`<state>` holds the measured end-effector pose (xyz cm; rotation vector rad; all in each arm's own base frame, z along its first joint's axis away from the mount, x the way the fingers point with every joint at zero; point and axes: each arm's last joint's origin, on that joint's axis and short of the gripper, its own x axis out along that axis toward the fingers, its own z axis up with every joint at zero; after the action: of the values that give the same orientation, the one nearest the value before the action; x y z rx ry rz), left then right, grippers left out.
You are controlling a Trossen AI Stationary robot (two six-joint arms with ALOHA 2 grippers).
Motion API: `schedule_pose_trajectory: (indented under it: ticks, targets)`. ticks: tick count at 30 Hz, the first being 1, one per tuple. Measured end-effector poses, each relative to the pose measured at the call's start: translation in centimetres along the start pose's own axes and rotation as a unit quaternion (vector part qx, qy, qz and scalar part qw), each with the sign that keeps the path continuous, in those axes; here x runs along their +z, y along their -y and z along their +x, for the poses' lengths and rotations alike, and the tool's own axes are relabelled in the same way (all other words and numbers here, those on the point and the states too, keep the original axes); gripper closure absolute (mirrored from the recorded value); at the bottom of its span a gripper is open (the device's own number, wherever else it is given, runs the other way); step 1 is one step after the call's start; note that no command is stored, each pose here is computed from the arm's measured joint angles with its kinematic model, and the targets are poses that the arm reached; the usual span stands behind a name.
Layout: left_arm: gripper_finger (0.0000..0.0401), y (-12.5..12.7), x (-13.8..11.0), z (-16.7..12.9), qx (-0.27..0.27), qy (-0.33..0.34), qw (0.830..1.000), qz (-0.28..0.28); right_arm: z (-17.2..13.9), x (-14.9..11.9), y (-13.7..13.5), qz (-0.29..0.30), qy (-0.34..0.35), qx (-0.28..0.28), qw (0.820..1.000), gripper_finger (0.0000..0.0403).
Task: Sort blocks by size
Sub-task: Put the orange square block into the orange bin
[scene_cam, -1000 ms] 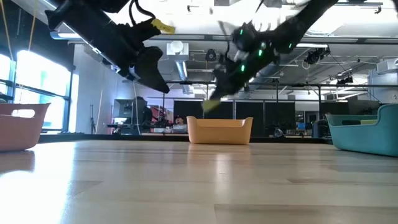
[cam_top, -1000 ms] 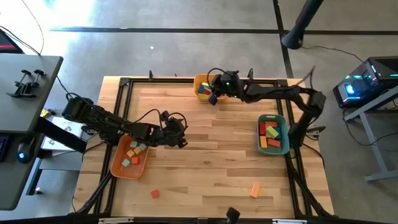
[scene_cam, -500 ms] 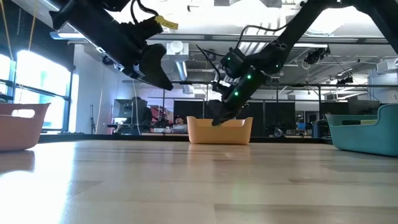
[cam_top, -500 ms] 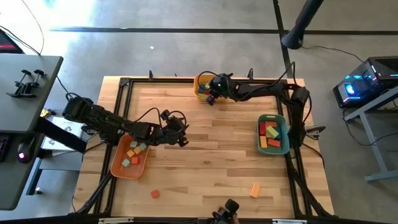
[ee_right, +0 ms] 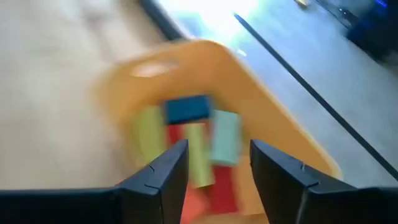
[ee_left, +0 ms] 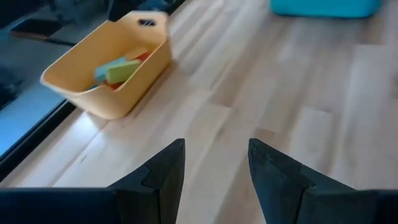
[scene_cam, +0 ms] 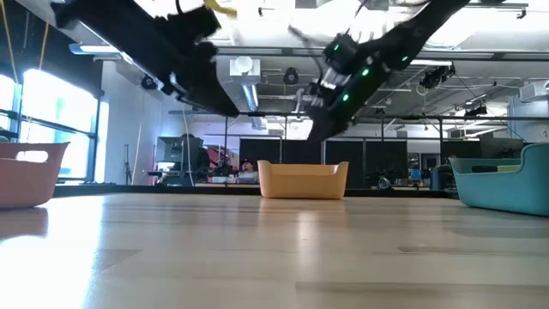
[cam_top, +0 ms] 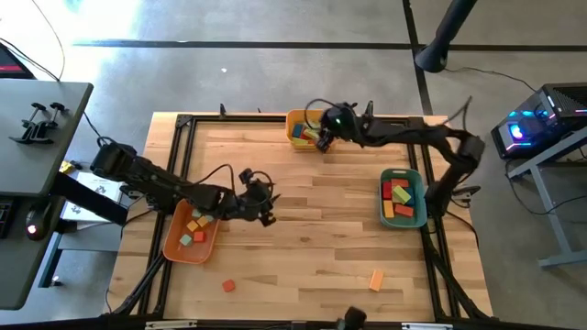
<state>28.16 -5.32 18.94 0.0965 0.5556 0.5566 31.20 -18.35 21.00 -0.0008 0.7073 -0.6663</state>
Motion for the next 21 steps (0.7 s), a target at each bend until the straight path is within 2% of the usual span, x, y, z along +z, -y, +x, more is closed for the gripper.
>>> schedule_pose_trajectory:
  ticks: [4, 8, 13, 16, 19, 21]
  targets:
    - [0.0241, 0.9, 0.5, -2.1, -0.034, 0.024, 0.999, 0.016, -3.6, -0.6, -2.7, -0.017, 0.068, 0.065, 0.995, 0.0242]
    - [0.0241, 2.5, 1.9, -4.9, -0.074, 0.063, 0.992, 0.087, -6.8, -2.2, -6.4, -0.006, 0.163, 0.161, 0.973, 0.0245]
    - [0.0241, 5.3, 3.9, -8.7, -0.12, 0.117, 0.959, 0.229, -9.9, -5.3, -11.4, 0.011, 0.253, 0.274, 0.928, 0.0245]
    - [0.0241, 6.7, 4.5, -10.8, -0.143, 0.125, 0.943, 0.275, -11.3, -6.8, -13.6, 0.001, 0.268, 0.307, 0.913, 0.0245]
    - [0.0241, 7.7, 5.1, -12.8, -0.177, 0.128, 0.948, 0.233, -12.5, -7.8, -15.2, -0.007, 0.267, 0.311, 0.912, 0.0245]
    - [0.0241, 8.1, 5.0, -13.7, -0.215, 0.116, 0.959, 0.146, -13.2, -8.1, -16.0, -0.011, 0.268, 0.308, 0.913, 0.0245]
